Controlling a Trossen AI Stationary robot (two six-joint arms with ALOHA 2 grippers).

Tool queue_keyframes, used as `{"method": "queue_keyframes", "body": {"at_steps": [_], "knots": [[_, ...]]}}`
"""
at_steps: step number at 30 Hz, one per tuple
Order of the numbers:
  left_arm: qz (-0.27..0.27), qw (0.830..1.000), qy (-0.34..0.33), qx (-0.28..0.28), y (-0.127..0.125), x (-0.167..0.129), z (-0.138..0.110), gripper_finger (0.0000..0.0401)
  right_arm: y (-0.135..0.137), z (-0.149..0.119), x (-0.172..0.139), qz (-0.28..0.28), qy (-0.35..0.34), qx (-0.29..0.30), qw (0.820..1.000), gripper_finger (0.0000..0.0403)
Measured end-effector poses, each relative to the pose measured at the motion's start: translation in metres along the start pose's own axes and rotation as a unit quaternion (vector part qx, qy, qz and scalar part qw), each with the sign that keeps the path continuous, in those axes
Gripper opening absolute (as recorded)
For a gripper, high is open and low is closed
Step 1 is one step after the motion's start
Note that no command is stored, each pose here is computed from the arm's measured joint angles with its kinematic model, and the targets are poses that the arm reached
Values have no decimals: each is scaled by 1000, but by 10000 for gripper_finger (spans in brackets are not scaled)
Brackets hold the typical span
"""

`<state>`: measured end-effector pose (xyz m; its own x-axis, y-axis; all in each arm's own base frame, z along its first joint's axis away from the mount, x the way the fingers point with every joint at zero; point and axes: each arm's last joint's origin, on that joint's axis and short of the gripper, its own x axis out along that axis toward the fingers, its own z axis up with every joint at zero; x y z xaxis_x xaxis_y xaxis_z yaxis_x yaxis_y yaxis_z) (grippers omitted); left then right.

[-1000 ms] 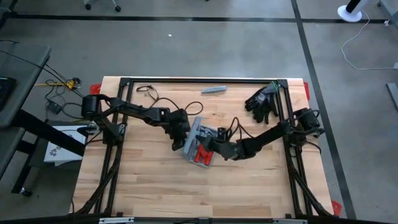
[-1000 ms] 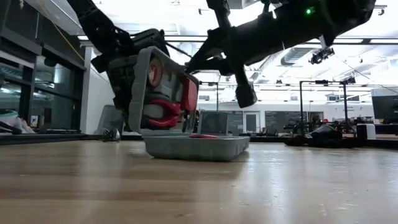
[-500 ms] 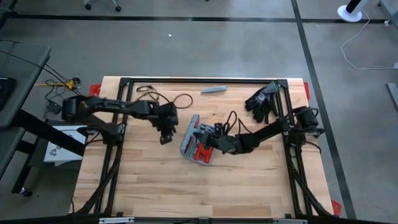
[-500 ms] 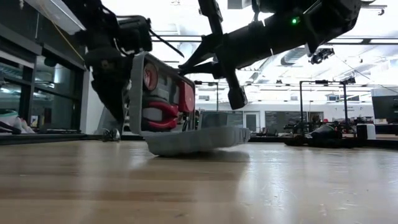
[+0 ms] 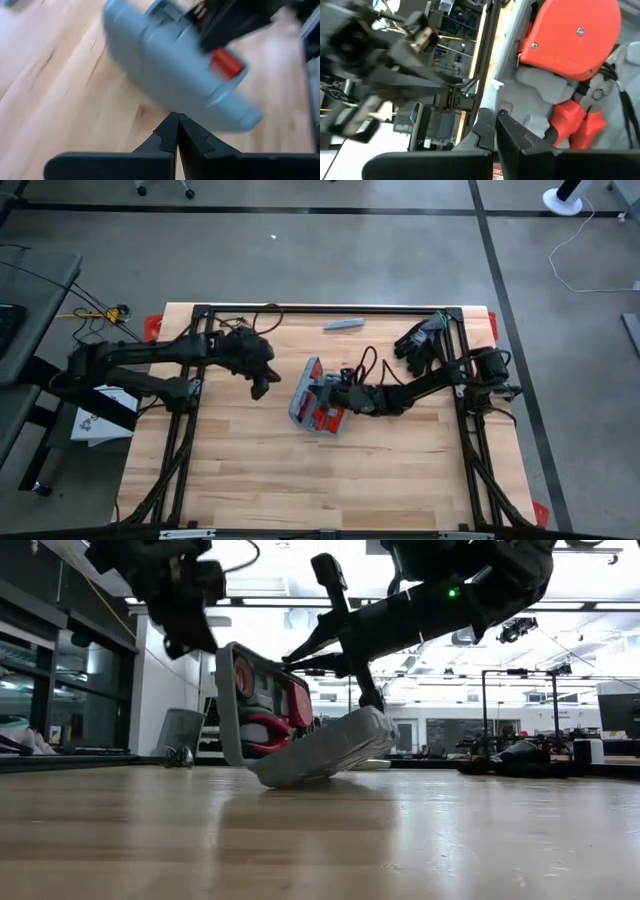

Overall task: Prefit tool cases
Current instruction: Open the gray prefit tool case

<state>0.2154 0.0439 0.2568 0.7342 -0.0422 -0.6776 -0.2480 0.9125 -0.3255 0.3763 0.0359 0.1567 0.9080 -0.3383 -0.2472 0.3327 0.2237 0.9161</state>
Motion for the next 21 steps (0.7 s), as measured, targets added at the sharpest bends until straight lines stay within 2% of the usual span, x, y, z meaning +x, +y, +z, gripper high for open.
{"method": "queue_keyframes", "body": {"at_steps": [4,8,16,21], "knots": [[-57,997,-48,1,-12,5,11,3,-2,2,1,-6,3,-3,1000,0],[-90,994,-62,5,-23,19,15,3,-6,1,1,-15,6,-10,1000,0],[-116,993,5,11,-35,64,3,3,-5,1,1,-11,4,-10,1000,1],[-125,992,24,19,-41,79,-3,3,2,2,1,19,-3,-25,1000,22]]}}
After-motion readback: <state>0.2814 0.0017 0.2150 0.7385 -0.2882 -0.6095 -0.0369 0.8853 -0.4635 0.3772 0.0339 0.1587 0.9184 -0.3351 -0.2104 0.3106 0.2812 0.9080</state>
